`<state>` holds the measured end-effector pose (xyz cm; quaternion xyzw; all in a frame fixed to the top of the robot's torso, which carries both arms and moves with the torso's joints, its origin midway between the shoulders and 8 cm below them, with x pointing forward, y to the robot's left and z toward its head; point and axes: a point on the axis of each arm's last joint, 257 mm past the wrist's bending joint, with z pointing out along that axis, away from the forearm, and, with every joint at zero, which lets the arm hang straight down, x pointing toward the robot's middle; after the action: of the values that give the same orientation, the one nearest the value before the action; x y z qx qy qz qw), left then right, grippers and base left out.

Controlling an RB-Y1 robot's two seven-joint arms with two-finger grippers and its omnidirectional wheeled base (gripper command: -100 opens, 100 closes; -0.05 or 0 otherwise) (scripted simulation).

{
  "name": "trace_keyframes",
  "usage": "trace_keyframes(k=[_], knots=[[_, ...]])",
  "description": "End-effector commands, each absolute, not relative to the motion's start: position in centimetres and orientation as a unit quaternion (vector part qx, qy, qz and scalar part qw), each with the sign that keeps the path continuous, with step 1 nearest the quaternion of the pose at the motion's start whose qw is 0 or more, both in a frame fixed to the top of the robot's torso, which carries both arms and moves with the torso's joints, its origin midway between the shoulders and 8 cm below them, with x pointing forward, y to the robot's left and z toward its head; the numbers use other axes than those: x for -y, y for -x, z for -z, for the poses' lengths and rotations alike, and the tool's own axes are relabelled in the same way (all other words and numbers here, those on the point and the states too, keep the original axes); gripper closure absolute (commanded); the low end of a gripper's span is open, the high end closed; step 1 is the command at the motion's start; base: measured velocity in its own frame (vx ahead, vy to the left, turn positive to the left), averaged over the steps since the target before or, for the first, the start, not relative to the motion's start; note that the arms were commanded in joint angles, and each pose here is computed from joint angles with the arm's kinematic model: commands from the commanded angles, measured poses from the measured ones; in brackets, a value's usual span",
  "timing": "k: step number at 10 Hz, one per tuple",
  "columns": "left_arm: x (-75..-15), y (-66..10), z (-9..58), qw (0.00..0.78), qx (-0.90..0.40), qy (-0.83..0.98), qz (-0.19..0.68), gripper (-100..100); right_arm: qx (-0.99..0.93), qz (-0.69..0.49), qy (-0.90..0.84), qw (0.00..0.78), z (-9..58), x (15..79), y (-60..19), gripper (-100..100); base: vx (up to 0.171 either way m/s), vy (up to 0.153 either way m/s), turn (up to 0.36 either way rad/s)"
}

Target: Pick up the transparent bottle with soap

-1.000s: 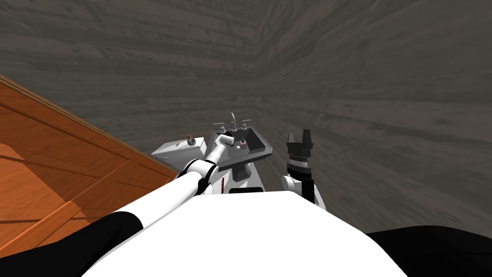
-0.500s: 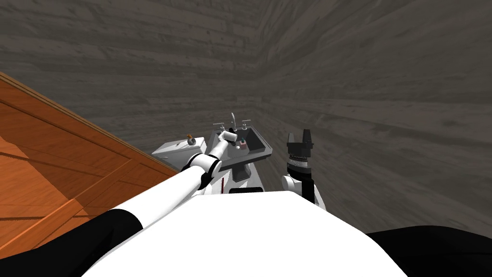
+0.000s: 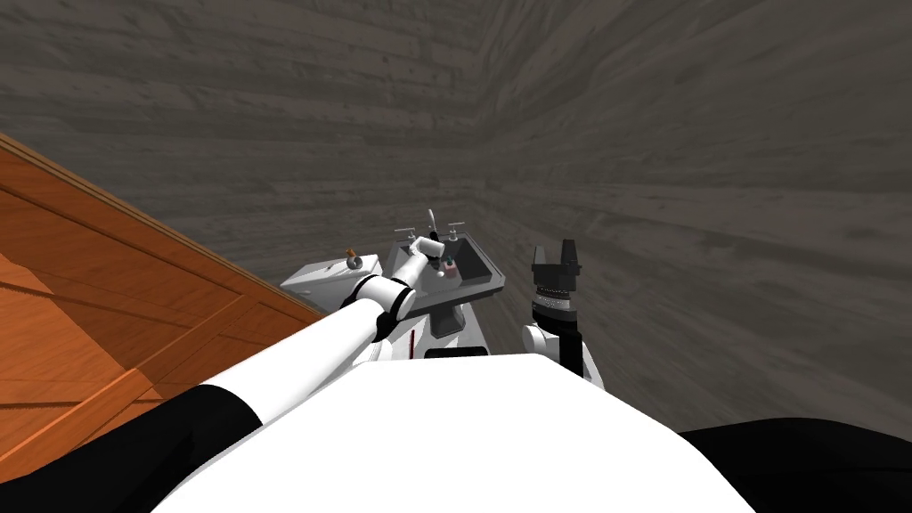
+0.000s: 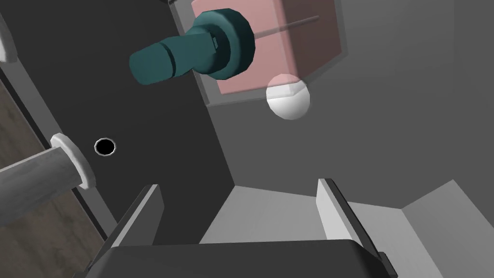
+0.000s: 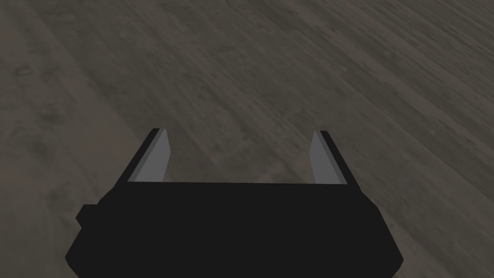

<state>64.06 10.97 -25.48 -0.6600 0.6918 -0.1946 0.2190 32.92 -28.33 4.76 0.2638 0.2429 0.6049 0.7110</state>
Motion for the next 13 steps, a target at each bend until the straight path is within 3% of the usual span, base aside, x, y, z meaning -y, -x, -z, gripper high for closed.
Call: trace_keyframes(k=[1, 9, 10, 11, 13], knots=[[-9.9, -63.7, 24.9, 0.212, -0.696, 0.662, 0.183, -100, -0.243, -0.605, -0.264, 0.711, -4.8, 28.3, -32.9, 0, 0.024, -0.013, 0.005], [-5.0, -61.4, 23.3, 0.187, -0.714, 0.657, 0.151, -100, -0.243, -0.605, -0.264, 0.711, -4.8, 28.3, -32.9, 0, 0.052, -0.025, -0.009], [-5.0, -61.4, 23.3, 0.187, -0.714, 0.657, 0.151, 0, -0.243, -0.605, -0.264, 0.711, -4.8, 28.3, -32.9, 0, 0.005, -0.002, 0.001], [-5.6, -61.4, 24.5, 0.187, -0.714, 0.657, 0.151, -100, -0.243, -0.605, -0.264, 0.711, -4.8, 28.3, -32.9, 0, 0.027, -0.018, -0.007], [-5.9, -61.4, 25.3, 0.188, -0.714, 0.657, 0.151, -100, -0.243, -0.605, -0.264, 0.711, -4.8, 28.3, -32.9, 0, 0.041, -0.024, -0.001]])
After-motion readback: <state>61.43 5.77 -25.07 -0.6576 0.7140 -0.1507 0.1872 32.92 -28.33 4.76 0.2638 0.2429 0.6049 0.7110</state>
